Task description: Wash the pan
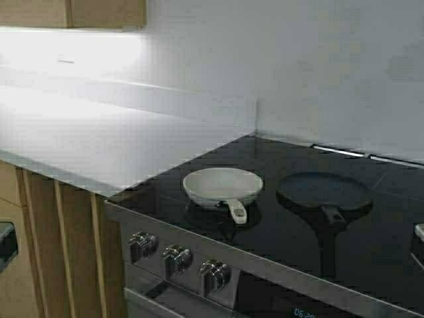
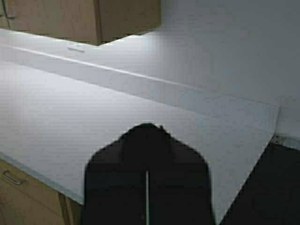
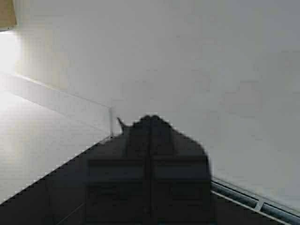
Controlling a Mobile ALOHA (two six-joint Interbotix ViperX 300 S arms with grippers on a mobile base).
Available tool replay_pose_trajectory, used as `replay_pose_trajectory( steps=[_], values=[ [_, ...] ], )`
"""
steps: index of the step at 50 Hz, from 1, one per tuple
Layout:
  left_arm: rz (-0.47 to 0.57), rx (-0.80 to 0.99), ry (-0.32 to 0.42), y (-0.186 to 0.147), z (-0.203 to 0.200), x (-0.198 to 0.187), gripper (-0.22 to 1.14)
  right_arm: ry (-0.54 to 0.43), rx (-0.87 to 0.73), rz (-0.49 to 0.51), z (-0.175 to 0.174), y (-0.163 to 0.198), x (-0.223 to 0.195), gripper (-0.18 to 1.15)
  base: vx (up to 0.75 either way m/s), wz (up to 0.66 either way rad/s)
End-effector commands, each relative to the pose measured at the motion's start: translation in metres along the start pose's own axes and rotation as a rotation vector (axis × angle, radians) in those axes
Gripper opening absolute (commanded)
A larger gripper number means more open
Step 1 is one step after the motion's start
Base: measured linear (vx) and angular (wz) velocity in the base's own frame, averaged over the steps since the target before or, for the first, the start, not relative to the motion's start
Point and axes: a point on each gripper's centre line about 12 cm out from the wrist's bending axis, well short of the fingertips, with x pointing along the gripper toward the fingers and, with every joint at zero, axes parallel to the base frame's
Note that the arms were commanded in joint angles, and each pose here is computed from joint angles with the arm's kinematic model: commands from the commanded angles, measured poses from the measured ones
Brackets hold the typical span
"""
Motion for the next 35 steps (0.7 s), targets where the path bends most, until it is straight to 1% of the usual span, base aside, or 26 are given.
replay_pose_trajectory(
  steps=[1,4,8,13,15,17,22,25,31,35],
  values=[
    [-0.018,-0.087,0.021,-0.004,-0.005,-0.001,0.00,0.023,0.008,0.010,-0.008,0.002,-0.001,0.04,0.00,0.00],
    [-0.047,-0.147,0.017,-0.009,-0.003,-0.002,0.19,0.022,0.007,0.011,-0.009,0.002,-0.003,0.09,0.00,0.00],
    [-0.090,-0.202,0.046,-0.018,-0.009,-0.001,0.52,0.009,0.006,0.011,-0.005,0.002,-0.004,0.07,0.00,0.00],
    [-0.149,-0.263,0.107,-0.032,-0.021,0.002,0.95,0.011,0.007,0.011,-0.006,0.002,-0.004,0.06,0.00,0.00],
    [-0.176,-0.290,0.140,-0.039,-0.027,0.004,1.06,0.011,0.007,0.011,-0.006,0.002,-0.004,0.06,0.00,0.00],
    [-0.205,-0.320,0.171,-0.047,-0.033,0.005,1.08,0.009,0.007,0.011,-0.006,0.002,-0.004,0.06,0.00,0.00],
    [-0.285,-0.421,0.246,-0.070,-0.050,0.005,1.00,0.012,0.007,0.011,-0.007,0.002,-0.004,0.06,0.00,0.00],
    [-0.323,-0.486,0.263,-0.081,-0.059,0.005,1.00,0.012,0.007,0.011,-0.007,0.002,-0.004,0.06,0.00,0.00],
    [-0.339,-0.610,0.298,-0.090,-0.086,0.006,1.00,0.014,0.009,0.011,-0.007,0.002,-0.004,0.06,0.00,0.00],
    [-0.339,-0.646,0.343,-0.094,-0.105,0.008,1.00,0.017,0.009,0.011,-0.008,0.002,-0.004,0.06,0.00,0.00]
  ],
)
